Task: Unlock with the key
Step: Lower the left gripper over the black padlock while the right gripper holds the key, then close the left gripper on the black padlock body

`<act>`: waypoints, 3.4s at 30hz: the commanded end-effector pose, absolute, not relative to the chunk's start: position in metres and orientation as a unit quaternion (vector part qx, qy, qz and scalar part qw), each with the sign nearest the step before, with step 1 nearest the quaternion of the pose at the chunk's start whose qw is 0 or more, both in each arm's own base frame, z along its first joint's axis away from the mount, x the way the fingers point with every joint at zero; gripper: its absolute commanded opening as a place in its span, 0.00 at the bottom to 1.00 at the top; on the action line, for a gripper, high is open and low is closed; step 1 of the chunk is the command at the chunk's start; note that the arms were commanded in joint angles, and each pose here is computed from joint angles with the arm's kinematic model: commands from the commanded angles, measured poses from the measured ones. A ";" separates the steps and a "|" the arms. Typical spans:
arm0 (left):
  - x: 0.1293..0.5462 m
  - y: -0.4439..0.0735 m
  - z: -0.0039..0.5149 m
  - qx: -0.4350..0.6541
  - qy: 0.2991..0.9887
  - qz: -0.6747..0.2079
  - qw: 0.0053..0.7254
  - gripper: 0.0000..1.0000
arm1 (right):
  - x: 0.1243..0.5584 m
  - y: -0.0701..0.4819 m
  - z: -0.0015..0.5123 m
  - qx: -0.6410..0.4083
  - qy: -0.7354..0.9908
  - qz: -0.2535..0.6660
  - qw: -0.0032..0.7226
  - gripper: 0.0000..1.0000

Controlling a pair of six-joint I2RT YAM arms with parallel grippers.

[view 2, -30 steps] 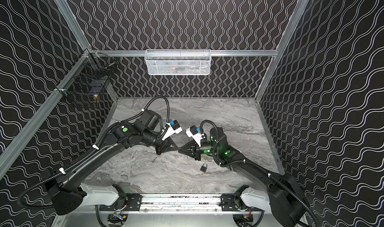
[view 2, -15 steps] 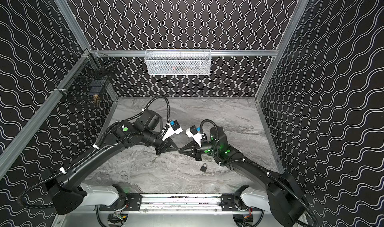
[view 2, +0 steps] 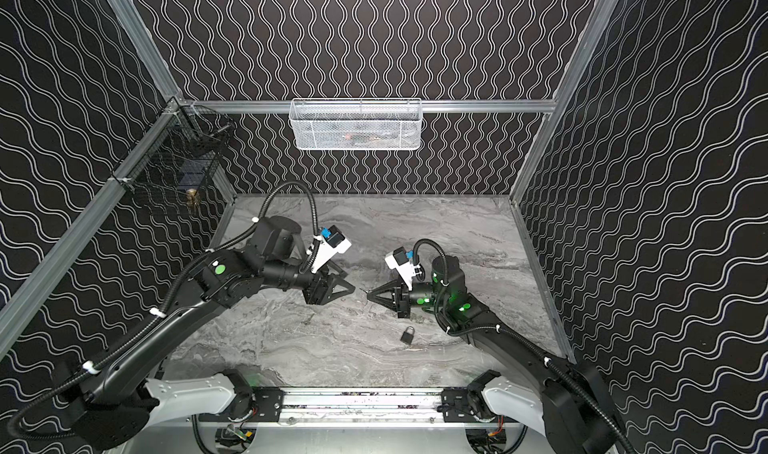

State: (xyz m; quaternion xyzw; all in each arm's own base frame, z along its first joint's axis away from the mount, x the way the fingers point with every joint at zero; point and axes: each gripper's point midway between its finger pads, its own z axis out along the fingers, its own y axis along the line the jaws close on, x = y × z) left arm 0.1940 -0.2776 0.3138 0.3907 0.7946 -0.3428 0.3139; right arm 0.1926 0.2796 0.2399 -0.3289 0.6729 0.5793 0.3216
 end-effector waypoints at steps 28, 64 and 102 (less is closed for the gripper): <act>0.166 -0.350 0.141 0.225 0.923 -0.188 0.248 0.60 | 0.253 0.150 0.156 0.028 0.869 0.414 0.271 0.00; 0.166 -0.426 0.016 0.228 0.960 -0.042 0.158 0.61 | 0.268 0.128 0.139 0.061 0.863 0.429 0.261 0.00; 0.168 -0.276 0.008 0.037 0.988 0.034 0.148 0.44 | 0.250 0.167 0.123 0.016 0.869 0.453 0.197 0.00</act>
